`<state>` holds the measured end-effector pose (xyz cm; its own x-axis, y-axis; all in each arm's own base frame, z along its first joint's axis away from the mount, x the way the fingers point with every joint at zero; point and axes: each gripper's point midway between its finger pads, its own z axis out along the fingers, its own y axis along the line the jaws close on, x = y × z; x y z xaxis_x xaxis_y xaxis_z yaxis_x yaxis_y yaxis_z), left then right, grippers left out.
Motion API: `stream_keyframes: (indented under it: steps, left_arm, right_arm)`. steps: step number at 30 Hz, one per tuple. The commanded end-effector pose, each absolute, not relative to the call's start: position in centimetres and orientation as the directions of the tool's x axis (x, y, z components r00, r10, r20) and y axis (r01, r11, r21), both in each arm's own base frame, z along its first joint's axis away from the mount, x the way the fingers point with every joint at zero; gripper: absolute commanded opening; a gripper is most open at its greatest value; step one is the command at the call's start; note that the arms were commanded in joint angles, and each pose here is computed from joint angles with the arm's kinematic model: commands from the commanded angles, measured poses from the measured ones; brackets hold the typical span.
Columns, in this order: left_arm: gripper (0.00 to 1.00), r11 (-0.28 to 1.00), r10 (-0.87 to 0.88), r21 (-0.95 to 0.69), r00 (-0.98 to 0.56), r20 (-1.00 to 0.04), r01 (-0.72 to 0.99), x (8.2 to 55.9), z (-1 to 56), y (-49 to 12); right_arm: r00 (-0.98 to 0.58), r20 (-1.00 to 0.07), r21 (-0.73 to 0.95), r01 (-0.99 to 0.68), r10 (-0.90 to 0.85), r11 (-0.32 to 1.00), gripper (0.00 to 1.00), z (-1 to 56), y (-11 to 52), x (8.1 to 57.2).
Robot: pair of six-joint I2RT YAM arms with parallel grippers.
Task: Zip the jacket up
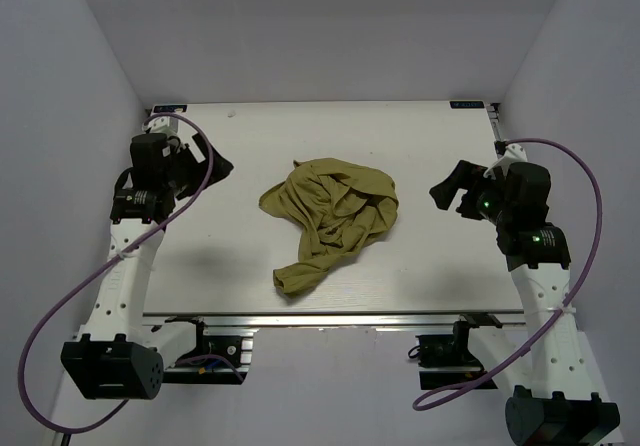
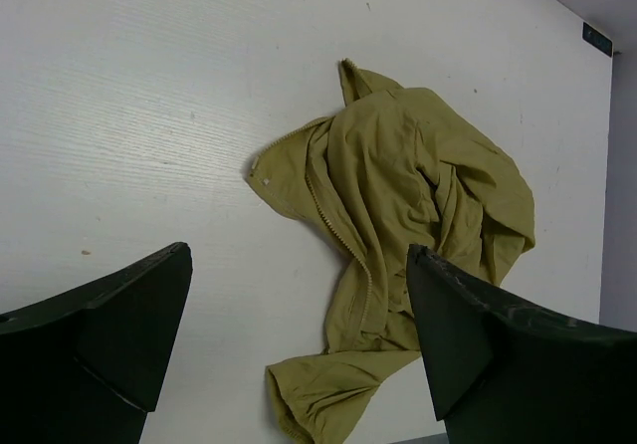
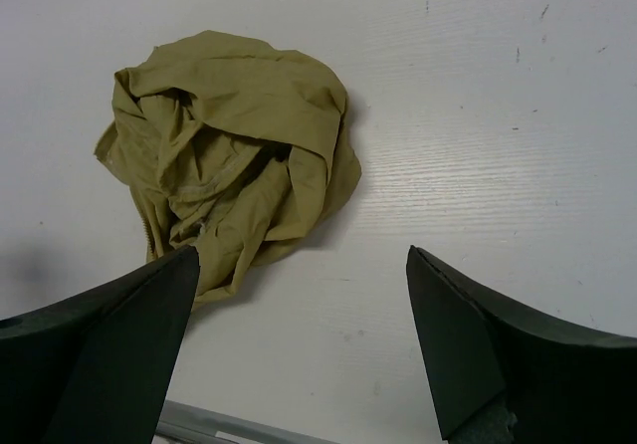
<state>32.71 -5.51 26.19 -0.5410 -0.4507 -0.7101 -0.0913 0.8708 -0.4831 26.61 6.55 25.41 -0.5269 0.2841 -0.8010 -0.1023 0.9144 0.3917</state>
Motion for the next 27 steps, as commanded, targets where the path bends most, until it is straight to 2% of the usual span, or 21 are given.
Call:
stream_keyframes:
  steps: [1,6,10,13,17,18,23,24,27]
  left_arm:
    - [0.98,0.871,-0.427,-0.490,-0.547,-0.720,-0.036,32.8,26.4,-6.2]
    - [0.98,0.854,-0.407,-0.519,-0.569,-0.715,0.040,34.0,25.2,-8.9]
    - [0.98,0.891,-0.297,-0.442,-0.609,-0.735,0.099,35.8,23.8,-13.3]
    - [0.98,0.897,-0.177,-0.393,-0.649,-0.740,0.203,36.9,21.9,-17.9]
    - [0.98,0.904,-0.110,-0.359,-0.686,-0.720,0.232,39.5,19.5,-20.6]
    - [0.98,0.915,-0.089,-0.345,-0.727,-0.681,0.211,40.3,16.9,-21.0]
    - [0.97,0.892,-0.040,-0.377,-0.787,-0.616,0.250,42.2,13.1,-24.0]
    - [0.96,0.887,-0.046,-0.387,-0.786,-0.616,0.252,42.7,13.1,-24.5]
    - [0.81,0.889,-0.053,-0.387,-0.787,-0.615,0.243,44.4,12.1,-25.3]
  right_arm:
    - [-0.480,-0.831,0.392,-0.146,0.281,0.908,0.89,26.9,6.9,27.0]
    - [-0.454,-0.853,0.394,-0.238,0.256,0.888,0.89,27.0,8.0,26.9]
    - [-0.524,-0.817,0.453,-0.324,0.241,0.830,0.89,25.5,10.1,26.7]
    - [-0.600,-0.765,0.466,-0.263,0.235,0.845,0.89,22.7,9.9,27.5]
    - [-0.687,-0.701,0.414,-0.177,0.189,0.893,0.89,18.1,10.1,28.8]
    - [-0.699,-0.694,0.396,-0.170,0.173,0.902,0.89,17.1,10.4,29.0]
    - [-0.766,-0.634,0.313,-0.125,0.109,0.941,0.89,12.2,12.8,31.4]
    - [-0.765,-0.635,0.291,-0.109,0.107,0.950,0.89,11.7,12.8,32.1]
    - [-0.792,-0.597,0.249,-0.037,0.123,0.968,0.88,9.1,13.1,34.5]
